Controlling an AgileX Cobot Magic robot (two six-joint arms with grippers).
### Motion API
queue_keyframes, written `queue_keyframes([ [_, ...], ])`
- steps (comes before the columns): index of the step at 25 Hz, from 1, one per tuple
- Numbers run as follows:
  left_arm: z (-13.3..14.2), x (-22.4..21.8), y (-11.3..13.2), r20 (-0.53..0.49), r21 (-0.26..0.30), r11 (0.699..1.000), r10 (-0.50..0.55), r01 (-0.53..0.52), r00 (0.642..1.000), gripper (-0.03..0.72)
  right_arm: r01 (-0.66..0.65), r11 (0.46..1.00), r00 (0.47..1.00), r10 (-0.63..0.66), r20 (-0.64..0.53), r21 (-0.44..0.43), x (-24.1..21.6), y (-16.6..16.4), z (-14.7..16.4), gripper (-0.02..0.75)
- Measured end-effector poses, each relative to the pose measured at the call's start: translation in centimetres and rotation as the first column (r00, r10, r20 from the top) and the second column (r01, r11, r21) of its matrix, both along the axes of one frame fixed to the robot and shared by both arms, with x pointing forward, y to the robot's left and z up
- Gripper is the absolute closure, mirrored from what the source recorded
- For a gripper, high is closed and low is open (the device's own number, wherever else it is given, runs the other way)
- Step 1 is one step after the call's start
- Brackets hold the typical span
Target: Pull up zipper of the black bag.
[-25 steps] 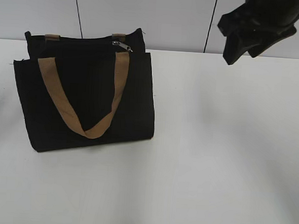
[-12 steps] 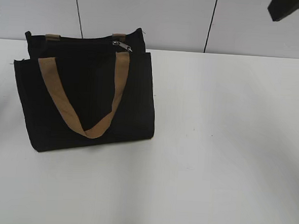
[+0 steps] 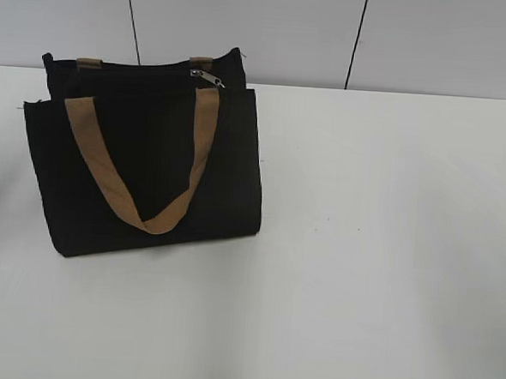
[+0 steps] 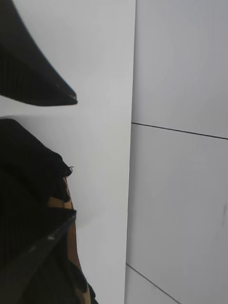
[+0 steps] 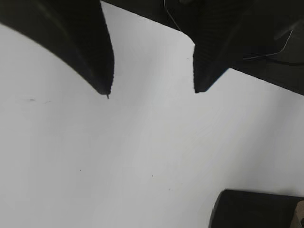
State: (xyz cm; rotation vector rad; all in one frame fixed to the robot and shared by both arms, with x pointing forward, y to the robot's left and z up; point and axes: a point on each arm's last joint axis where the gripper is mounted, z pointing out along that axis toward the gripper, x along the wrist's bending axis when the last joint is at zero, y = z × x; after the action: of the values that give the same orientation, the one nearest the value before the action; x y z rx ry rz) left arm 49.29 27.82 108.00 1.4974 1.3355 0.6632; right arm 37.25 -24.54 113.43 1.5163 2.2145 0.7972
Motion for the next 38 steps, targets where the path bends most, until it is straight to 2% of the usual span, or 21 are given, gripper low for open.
queue_keyframes([
  [10,1.2,-0.9,-0.1,0.045,-0.002,1.0,-0.013,0.013,0.999,0.188,-0.049,0.998,0.965,0.038,0.259,0.037,-10.1,-3.7,-5.5,0.329],
  [17,1.6,-1.4,-0.4,0.058,-0.01,0.999,-0.044,0.044,0.997,0.188,-0.065,0.995,0.912,0.03,0.409,0.073,-13.7,-5.0,-8.1,0.329],
  [20,1.7,-1.6,-0.6,0.061,-0.015,0.998,-0.06,0.061,0.996,0.188,-0.067,0.996,0.923,0.039,0.383,0.06,-13.9,-5.1,-9.1,0.329],
  [31,2.4,-2.3,-0.9,0.086,-0.021,0.995,-0.093,0.095,0.992,0.188,-0.059,0.997,0.926,0.036,0.377,0.051,-13.9,-5.0,-9.3,0.329],
  [33,2.4,-2.3,-0.8,0.087,-0.018,0.996,-0.084,0.086,0.993,0.188,-0.012,0.998,0.927,-0.01,0.376,0.056,-13.9,-4.9,-9.3,0.329],
  [38,2.4,-2.2,-0.7,0.091,-0.014,0.998,-0.067,0.069,0.994,0.188,0.239,0.969,0.895,-0.243,0.375,0.059,-13.8,-4.8,-9.3,0.329],
])
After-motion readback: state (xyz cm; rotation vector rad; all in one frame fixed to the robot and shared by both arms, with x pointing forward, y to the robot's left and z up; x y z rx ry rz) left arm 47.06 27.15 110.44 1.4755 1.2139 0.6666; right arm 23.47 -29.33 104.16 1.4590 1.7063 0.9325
